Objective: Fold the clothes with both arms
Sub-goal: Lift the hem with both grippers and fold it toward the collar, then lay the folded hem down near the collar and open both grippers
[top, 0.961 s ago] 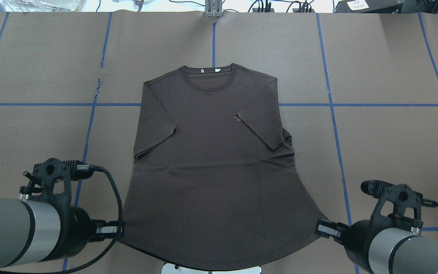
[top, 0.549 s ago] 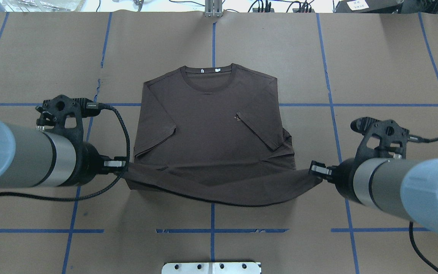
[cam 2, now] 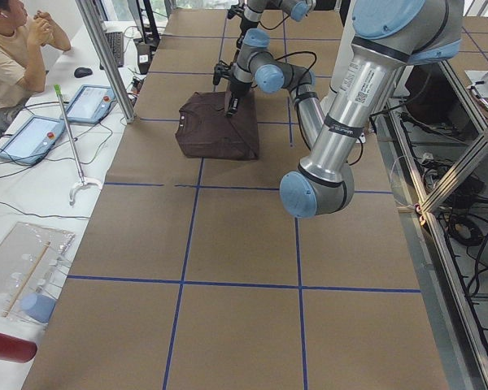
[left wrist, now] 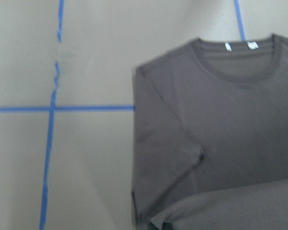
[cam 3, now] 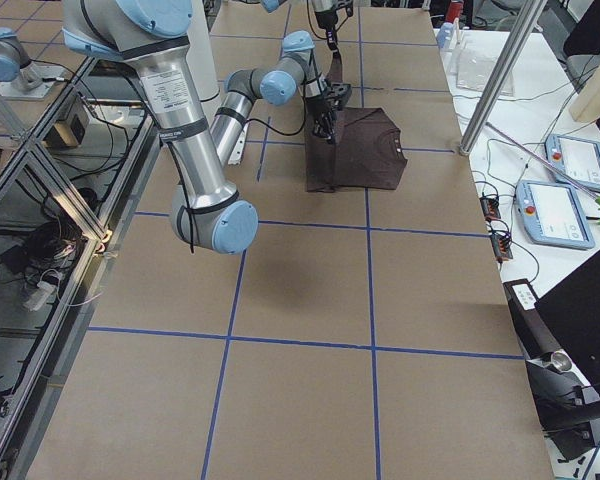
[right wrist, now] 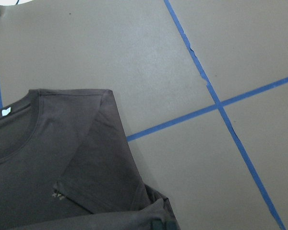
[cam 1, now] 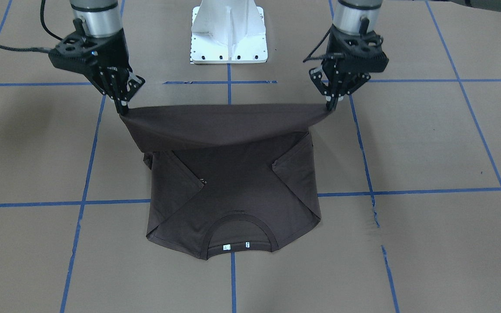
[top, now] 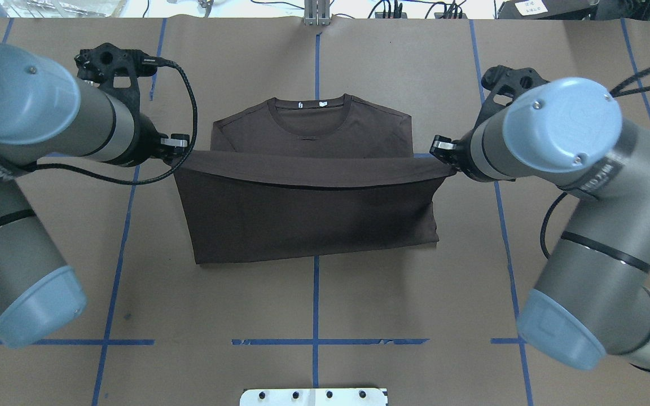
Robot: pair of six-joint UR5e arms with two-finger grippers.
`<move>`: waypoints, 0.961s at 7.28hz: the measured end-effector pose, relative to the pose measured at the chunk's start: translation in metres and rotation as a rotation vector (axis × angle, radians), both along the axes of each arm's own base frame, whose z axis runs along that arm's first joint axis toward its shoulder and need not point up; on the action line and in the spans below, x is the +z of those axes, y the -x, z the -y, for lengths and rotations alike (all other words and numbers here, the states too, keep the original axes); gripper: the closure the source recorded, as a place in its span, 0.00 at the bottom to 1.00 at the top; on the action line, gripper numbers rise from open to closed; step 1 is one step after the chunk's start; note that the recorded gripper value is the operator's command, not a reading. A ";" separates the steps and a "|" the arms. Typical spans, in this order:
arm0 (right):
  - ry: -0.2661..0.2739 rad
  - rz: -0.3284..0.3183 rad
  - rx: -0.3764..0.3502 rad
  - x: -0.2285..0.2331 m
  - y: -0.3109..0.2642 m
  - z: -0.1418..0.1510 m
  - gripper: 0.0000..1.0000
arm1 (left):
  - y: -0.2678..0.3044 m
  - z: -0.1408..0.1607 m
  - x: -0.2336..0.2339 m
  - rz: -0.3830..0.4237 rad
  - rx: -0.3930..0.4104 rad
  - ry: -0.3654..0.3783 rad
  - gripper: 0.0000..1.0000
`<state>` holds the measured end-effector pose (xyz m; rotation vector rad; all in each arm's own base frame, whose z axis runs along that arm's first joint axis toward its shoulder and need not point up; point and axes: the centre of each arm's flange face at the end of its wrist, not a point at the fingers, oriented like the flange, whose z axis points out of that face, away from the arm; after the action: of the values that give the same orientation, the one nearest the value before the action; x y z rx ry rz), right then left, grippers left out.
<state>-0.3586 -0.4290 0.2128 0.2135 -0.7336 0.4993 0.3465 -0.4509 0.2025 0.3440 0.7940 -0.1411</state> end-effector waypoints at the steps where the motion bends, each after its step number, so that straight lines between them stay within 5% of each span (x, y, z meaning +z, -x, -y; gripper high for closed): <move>1: -0.006 -0.009 0.017 0.007 0.018 0.033 1.00 | -0.016 0.035 0.020 -0.001 -0.021 -0.014 1.00; 4: -0.036 -0.029 0.041 0.057 0.077 0.139 1.00 | -0.067 0.123 0.084 0.003 -0.046 -0.051 1.00; 7: -0.027 -0.057 0.035 0.101 0.117 0.186 1.00 | -0.102 0.161 0.130 0.003 -0.049 -0.055 1.00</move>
<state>-0.4757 -0.6148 0.3142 0.2649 -0.6825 0.5152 0.4486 -0.6122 0.3325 0.4155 0.7880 -0.1647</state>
